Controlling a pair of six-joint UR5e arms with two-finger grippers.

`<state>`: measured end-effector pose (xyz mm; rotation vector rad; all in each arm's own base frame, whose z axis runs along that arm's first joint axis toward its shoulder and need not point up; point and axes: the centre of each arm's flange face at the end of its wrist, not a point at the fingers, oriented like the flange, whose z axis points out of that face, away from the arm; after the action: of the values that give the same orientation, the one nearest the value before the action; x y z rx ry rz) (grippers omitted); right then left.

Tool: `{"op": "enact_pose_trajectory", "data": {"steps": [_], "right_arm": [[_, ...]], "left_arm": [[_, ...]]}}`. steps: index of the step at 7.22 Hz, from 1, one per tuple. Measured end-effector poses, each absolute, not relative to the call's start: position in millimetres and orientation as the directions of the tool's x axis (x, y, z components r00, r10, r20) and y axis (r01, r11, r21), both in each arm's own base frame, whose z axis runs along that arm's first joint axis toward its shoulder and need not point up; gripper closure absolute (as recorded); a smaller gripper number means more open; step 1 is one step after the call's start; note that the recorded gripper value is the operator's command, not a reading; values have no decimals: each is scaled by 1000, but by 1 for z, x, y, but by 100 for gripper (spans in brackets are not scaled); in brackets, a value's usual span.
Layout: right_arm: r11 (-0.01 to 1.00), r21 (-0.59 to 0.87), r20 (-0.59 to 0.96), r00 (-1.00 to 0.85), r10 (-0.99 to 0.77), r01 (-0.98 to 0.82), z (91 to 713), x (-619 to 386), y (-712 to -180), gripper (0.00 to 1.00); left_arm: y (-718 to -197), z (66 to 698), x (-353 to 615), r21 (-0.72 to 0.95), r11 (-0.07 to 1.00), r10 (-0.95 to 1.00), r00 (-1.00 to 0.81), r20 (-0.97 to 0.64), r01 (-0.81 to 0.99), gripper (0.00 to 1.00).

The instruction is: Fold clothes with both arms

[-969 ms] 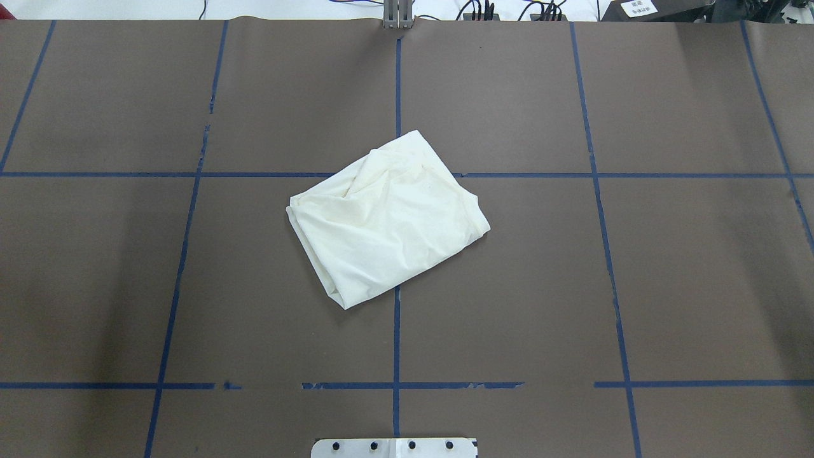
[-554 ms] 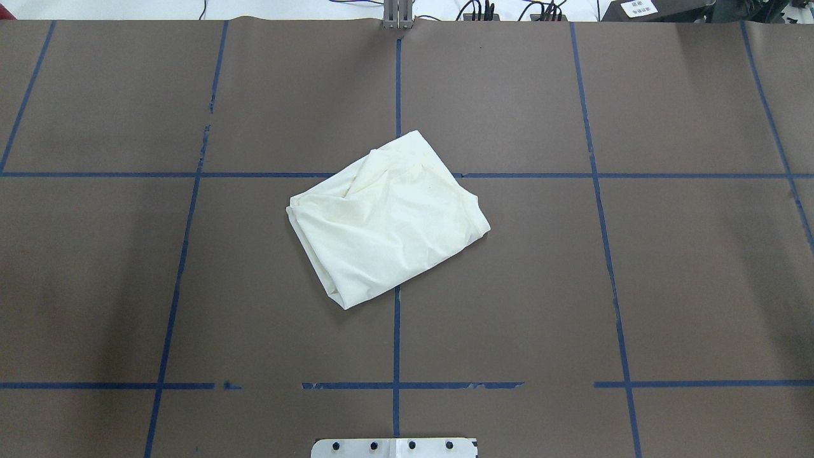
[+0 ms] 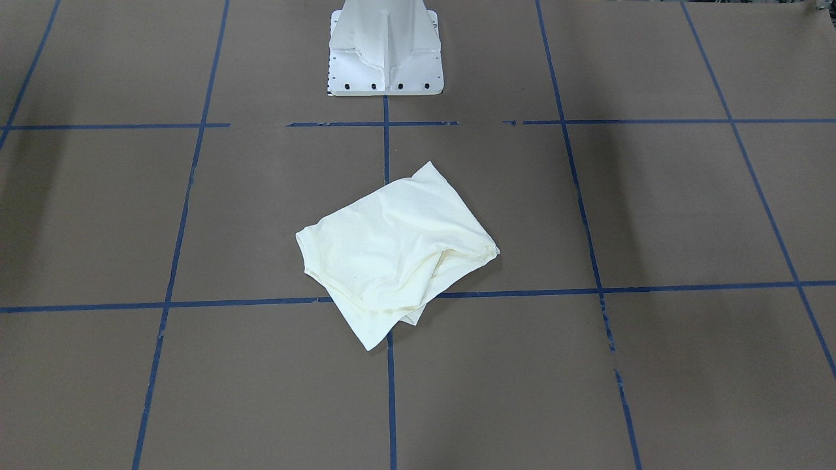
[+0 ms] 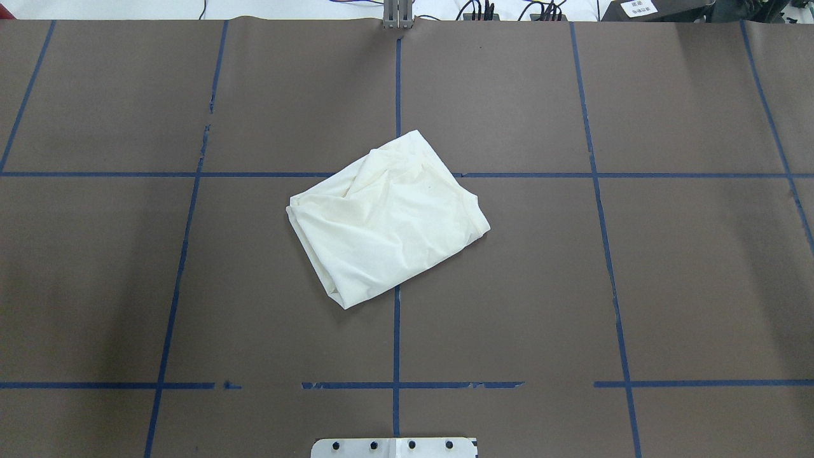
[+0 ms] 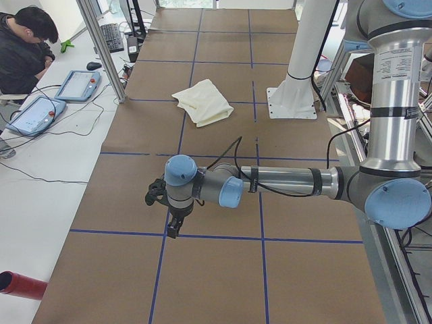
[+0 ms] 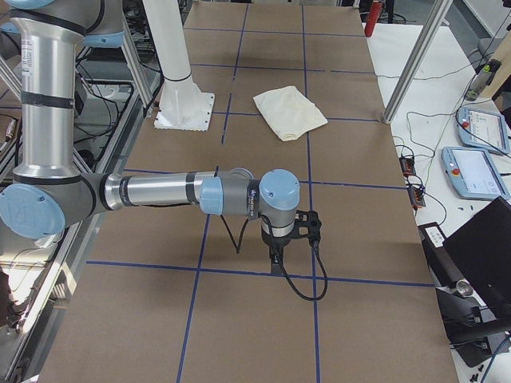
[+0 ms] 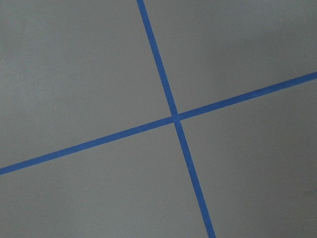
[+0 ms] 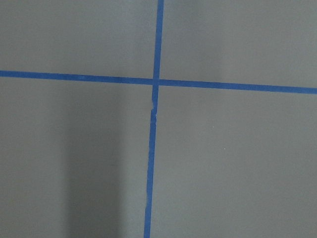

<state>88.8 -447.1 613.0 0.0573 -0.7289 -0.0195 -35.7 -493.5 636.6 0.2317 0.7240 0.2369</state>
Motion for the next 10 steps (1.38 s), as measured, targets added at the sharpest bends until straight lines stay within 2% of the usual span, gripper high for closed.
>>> {"op": "enact_pose_trajectory", "data": {"steps": [3,10], "right_arm": [[997,74,662,749,-37,-16,605,92,-452,0],[998,60,668,744,-29,-16,611,91,-452,0]], "left_arm": [[-493,635,-35,292,948,292,717,-633,-128,0],[-484,617,-53,197,979,115,690,-715,42,0]]}}
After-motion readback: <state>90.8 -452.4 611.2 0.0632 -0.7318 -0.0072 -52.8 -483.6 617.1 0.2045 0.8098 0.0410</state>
